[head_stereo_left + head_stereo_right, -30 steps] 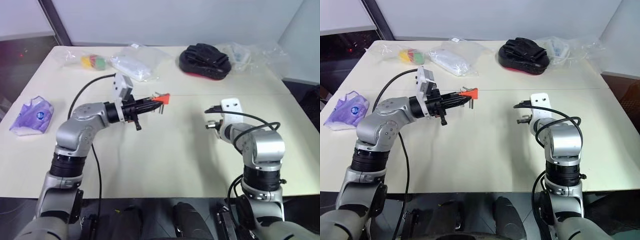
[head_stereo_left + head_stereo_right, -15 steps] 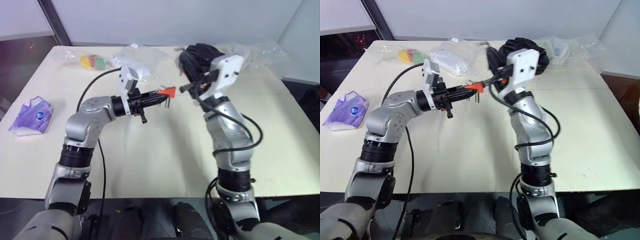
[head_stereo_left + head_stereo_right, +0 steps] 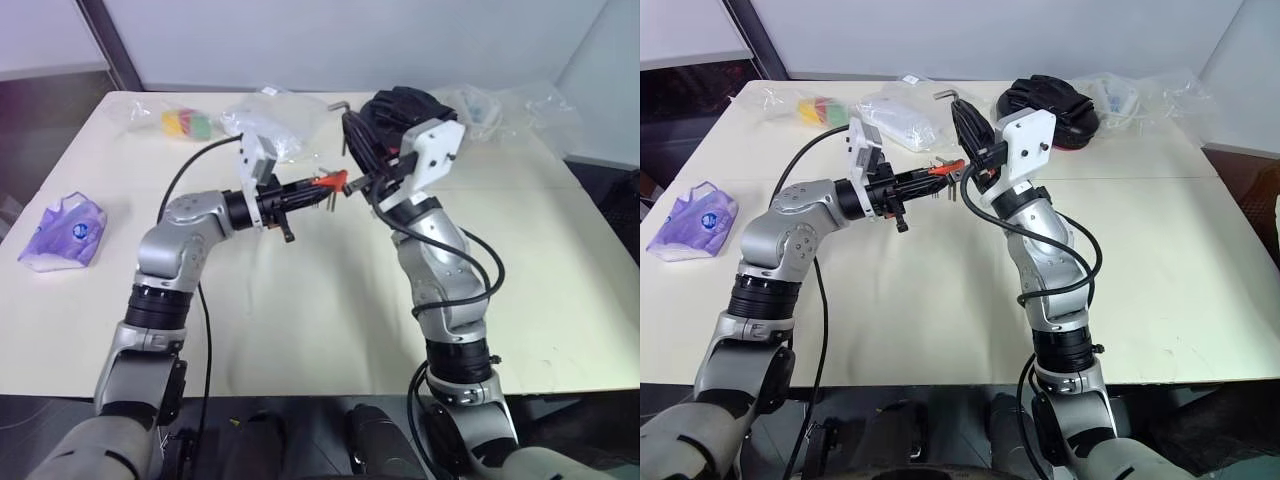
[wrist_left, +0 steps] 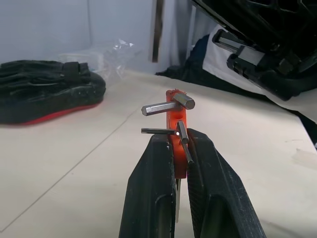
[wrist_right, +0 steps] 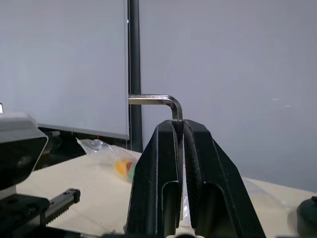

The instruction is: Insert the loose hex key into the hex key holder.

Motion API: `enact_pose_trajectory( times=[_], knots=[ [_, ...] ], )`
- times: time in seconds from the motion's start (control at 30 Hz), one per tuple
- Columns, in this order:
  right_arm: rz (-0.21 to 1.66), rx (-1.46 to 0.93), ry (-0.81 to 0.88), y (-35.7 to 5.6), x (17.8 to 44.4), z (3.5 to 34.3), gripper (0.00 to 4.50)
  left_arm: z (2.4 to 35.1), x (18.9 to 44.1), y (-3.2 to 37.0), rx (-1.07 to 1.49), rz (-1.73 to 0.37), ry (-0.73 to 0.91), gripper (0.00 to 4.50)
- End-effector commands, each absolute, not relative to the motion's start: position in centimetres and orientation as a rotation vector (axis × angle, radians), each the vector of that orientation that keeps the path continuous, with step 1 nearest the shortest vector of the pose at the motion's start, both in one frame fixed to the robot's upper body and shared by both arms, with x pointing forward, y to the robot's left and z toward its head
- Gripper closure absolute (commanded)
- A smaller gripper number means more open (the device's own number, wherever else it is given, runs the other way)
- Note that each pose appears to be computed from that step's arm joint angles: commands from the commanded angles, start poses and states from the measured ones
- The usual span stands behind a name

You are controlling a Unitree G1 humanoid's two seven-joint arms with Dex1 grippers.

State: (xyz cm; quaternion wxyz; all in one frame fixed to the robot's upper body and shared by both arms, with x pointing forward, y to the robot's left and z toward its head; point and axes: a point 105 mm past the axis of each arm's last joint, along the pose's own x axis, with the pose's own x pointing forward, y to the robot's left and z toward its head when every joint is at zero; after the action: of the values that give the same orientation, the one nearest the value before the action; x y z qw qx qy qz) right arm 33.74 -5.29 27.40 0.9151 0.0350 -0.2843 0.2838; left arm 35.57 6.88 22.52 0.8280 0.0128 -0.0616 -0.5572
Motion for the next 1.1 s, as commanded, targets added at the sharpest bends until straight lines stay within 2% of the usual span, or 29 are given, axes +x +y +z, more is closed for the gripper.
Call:
enact_pose_trajectory(
  times=[0.03, 1.1],
  knots=[
    [0.619, 0.071, -0.629, -5.0, 32.7, 28.4, 4.41, 24.1, 35.6, 6.7, 0.052, -1.183, -0.196, 4.50],
    [0.619, 0.047, -0.578, -5.3, 32.7, 27.3, 4.41, 24.3, 35.8, 6.8, 0.039, -1.168, -0.215, 4.50]
  ],
)
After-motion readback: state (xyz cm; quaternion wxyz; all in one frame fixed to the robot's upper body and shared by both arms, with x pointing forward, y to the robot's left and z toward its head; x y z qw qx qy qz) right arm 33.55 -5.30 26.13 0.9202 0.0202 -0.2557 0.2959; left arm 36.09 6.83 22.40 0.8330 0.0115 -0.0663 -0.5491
